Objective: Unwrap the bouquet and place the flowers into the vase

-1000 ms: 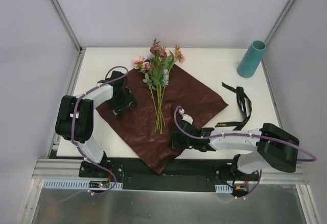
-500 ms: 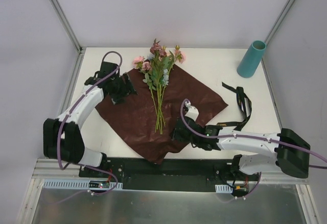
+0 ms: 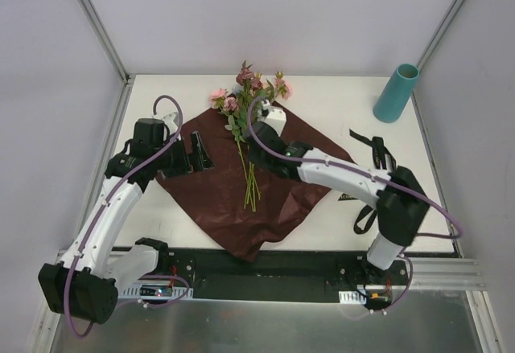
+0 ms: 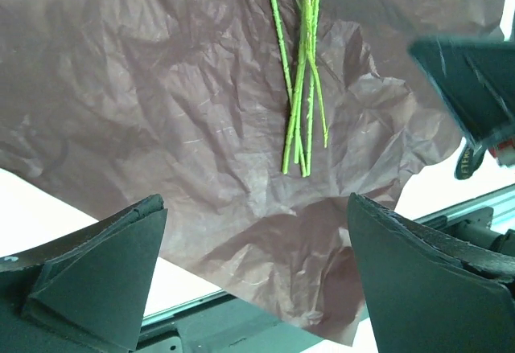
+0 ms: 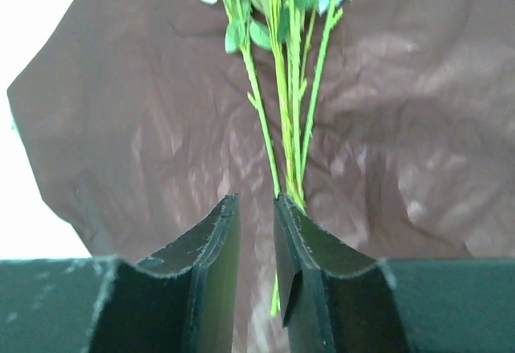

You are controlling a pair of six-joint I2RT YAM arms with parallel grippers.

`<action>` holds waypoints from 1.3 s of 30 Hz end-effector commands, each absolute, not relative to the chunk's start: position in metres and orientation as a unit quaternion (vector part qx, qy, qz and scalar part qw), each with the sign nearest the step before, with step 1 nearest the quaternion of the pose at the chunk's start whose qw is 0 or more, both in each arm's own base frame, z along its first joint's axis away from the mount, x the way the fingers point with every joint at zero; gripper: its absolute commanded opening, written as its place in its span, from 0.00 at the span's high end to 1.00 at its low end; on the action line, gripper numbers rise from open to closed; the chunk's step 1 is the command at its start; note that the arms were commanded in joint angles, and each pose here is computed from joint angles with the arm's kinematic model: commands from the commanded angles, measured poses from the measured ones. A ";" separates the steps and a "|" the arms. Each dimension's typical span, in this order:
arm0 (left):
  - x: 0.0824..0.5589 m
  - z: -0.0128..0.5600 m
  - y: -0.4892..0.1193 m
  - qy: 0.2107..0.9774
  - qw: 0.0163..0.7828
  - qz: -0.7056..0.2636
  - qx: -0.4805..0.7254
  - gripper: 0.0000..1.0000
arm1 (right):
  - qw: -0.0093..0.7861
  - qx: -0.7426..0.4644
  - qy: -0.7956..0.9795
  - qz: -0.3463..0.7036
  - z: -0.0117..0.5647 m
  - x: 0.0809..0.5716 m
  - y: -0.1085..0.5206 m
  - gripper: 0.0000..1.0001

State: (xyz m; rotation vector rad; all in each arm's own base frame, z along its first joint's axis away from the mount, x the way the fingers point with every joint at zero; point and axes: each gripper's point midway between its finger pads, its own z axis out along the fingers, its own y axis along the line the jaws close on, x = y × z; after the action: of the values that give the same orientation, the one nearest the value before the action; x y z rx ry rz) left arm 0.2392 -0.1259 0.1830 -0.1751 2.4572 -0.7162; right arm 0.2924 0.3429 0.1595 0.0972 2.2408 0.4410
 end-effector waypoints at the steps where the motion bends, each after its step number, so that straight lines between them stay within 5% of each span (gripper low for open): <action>1: 0.232 0.187 -0.105 0.920 0.321 -0.218 -0.052 0.01 | 0.414 0.005 0.904 0.104 0.145 0.332 0.346 0.71; 8: 0.229 0.198 -0.081 0.910 0.371 -0.169 -0.080 0.01 | 0.398 0.000 0.914 0.073 0.118 0.371 0.370 0.72; 17: 0.226 0.193 -0.098 0.916 0.337 -0.209 -0.065 0.01 | 0.401 0.001 0.915 0.038 0.099 0.398 0.376 0.72; 39: 0.227 0.190 -0.096 0.917 0.333 -0.208 -0.074 0.01 | 0.387 0.004 0.922 0.006 0.068 0.413 0.373 0.73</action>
State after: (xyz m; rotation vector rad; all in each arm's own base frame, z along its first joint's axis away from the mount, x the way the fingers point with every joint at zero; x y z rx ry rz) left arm 0.2283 -0.0973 0.1912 -0.2014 2.3918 -0.5414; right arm 0.4069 0.3719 0.0567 0.0061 2.3727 0.0273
